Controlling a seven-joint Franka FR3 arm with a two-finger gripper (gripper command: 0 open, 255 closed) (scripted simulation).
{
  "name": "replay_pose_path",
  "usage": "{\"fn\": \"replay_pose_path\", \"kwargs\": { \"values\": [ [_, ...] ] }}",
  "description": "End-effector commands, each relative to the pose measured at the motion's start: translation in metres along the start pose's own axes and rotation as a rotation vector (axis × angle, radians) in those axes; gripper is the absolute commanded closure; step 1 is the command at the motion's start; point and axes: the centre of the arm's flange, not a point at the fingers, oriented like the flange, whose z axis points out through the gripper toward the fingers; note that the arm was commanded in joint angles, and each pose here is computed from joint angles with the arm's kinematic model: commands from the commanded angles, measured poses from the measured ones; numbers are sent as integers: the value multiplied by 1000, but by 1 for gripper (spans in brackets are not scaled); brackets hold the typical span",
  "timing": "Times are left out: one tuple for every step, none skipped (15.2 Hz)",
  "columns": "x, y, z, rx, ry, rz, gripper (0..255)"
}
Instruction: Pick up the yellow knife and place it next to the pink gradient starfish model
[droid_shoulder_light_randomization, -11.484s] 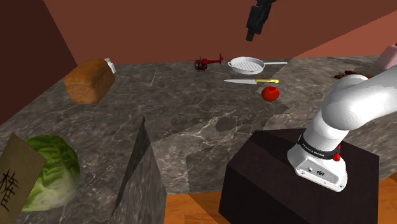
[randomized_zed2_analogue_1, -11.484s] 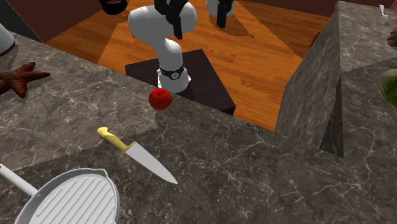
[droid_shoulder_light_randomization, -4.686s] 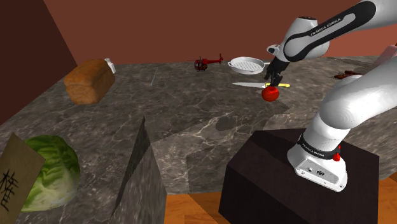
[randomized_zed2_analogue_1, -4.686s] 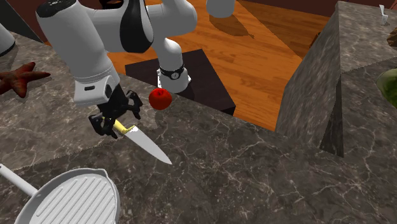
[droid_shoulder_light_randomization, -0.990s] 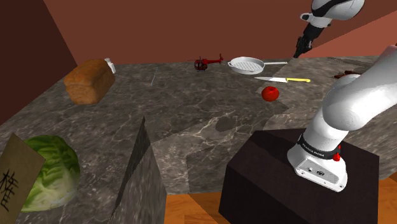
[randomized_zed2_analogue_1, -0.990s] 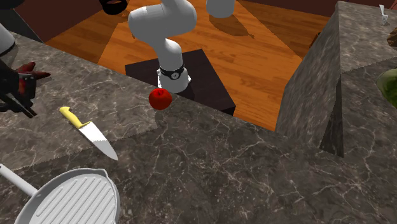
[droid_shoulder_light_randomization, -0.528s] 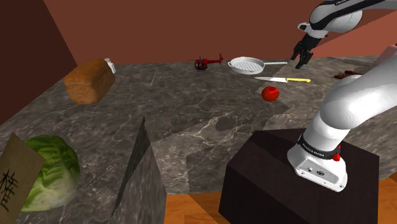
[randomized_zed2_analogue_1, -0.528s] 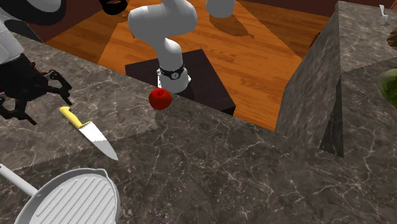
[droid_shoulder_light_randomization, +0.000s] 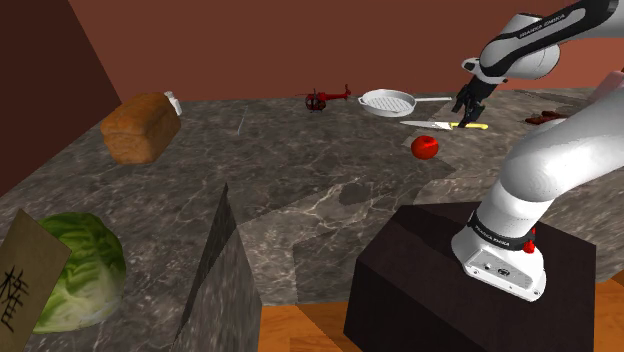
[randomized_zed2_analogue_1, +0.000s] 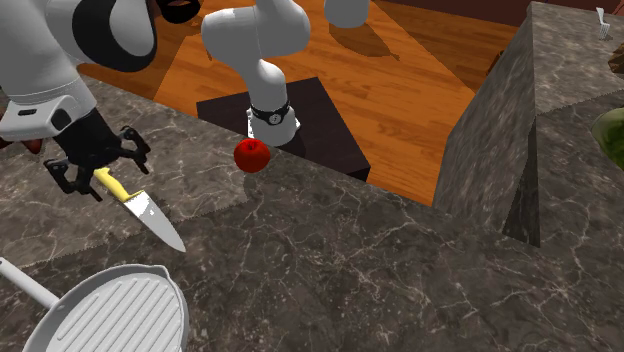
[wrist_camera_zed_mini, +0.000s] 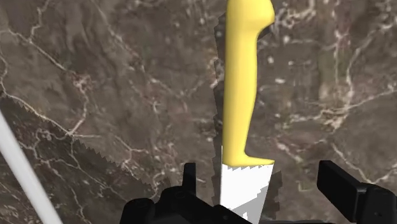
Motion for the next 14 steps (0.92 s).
{"fn": "replay_pose_path", "kwargs": {
  "values": [
    [0,-1,10,-1,0,0,0],
    [0,-1,15,-1,0,0,0],
    [0,-1,24,-1,0,0,0],
    [0,-1,24,-1,0,0,0],
    [0,-1,24,-1,0,0,0],
    [0,-1,24,-1,0,0,0],
    [0,-1,24,-1,0,0,0],
    [0,-1,24,-1,0,0,0],
    [0,-1,24,-1,0,0,0],
    [0,-1,24,-1,0,0,0],
    [0,-1,23,-1,0,0,0],
    [0,-1,23,-1,0,0,255],
    [0,-1,23,-1,0,0,255],
    [0,-1,24,-1,0,0,255]
  ]
}}
